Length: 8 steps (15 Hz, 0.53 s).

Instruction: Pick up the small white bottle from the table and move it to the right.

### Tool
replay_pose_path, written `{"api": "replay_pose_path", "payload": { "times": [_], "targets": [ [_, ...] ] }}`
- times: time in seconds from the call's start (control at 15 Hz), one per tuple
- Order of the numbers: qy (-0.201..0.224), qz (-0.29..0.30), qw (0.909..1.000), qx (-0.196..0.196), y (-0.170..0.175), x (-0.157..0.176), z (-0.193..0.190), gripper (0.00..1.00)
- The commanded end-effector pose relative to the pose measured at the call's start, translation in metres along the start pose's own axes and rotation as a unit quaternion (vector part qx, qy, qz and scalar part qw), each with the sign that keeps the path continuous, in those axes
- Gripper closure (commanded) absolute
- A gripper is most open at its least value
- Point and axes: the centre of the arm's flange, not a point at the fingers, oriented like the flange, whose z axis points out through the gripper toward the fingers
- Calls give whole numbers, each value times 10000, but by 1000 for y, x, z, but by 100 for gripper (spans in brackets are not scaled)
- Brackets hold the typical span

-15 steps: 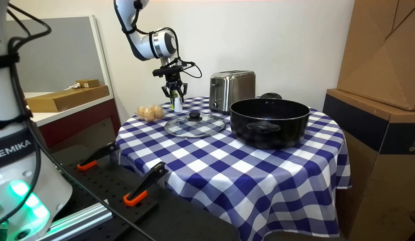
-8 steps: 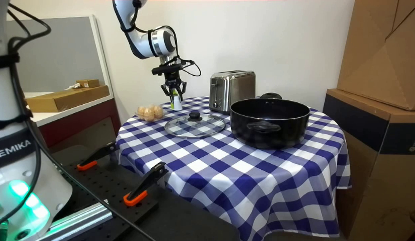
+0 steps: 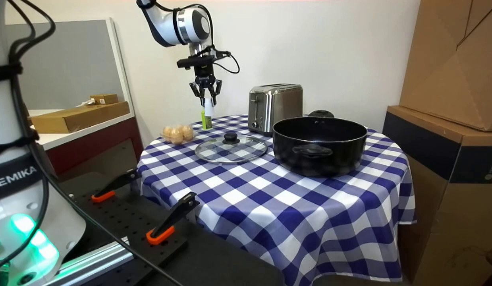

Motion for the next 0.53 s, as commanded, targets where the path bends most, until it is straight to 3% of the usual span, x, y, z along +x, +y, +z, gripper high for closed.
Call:
{"api": "replay_pose_path", "payload": {
  "times": [0.0, 0.2, 0.47],
  "targets": [
    [-75, 300, 9983, 493, 6, -62, -26, 84],
    [71, 961, 9926, 745, 19, -96, -27, 84],
    [88, 2064, 9747, 852, 43, -139, 6, 84]
  ]
}}
